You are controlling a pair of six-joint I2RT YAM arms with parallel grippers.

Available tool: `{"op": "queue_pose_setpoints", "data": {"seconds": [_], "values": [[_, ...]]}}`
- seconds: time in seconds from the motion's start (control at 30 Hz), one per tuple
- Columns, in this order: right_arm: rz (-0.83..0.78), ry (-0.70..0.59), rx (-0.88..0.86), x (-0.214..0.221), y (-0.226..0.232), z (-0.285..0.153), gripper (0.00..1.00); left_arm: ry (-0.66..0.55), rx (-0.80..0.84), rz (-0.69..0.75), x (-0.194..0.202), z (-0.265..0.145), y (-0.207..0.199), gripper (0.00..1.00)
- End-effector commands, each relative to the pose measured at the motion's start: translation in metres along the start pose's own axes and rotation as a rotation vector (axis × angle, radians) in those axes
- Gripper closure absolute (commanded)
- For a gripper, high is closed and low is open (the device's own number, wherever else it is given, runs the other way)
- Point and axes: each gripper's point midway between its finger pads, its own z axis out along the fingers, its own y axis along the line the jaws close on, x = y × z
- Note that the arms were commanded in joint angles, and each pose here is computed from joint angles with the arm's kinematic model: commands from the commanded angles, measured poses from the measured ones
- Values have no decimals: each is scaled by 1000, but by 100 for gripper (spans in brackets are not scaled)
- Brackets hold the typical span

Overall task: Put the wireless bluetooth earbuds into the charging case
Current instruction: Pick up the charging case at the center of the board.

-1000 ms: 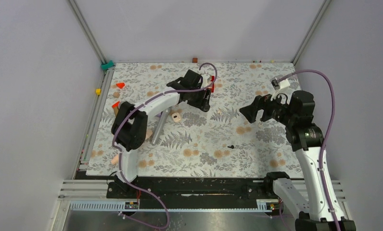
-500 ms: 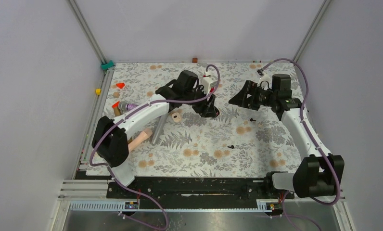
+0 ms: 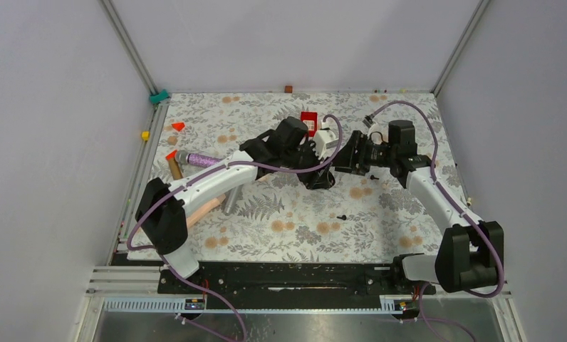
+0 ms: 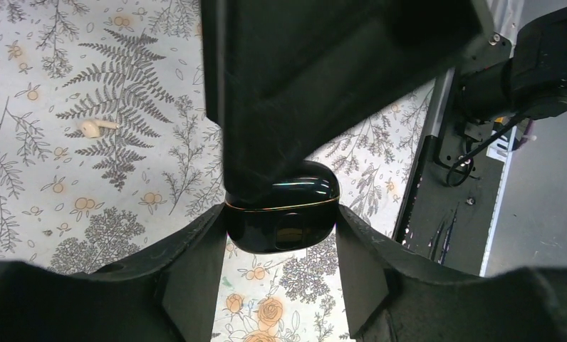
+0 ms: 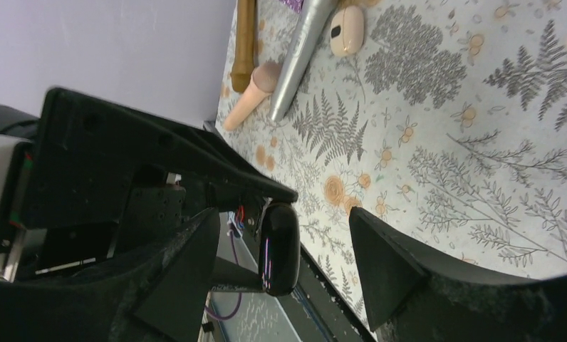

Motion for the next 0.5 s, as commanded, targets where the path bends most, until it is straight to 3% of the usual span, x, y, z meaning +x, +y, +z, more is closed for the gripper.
{"op": "queue_pose_setpoints", "data": {"seconds": [0.0,0.27,0.47], "values": [[-76,34,-48,14,19,-3,27,-88,-36,63,-30,-13,1,61],[-96,85,-46,28,19,-3,35,-87,-44,69,-29,-15,0,61],[-137,137,-67,43,25,1,35,-91,-50,74,-30,-17,0,61]]}}
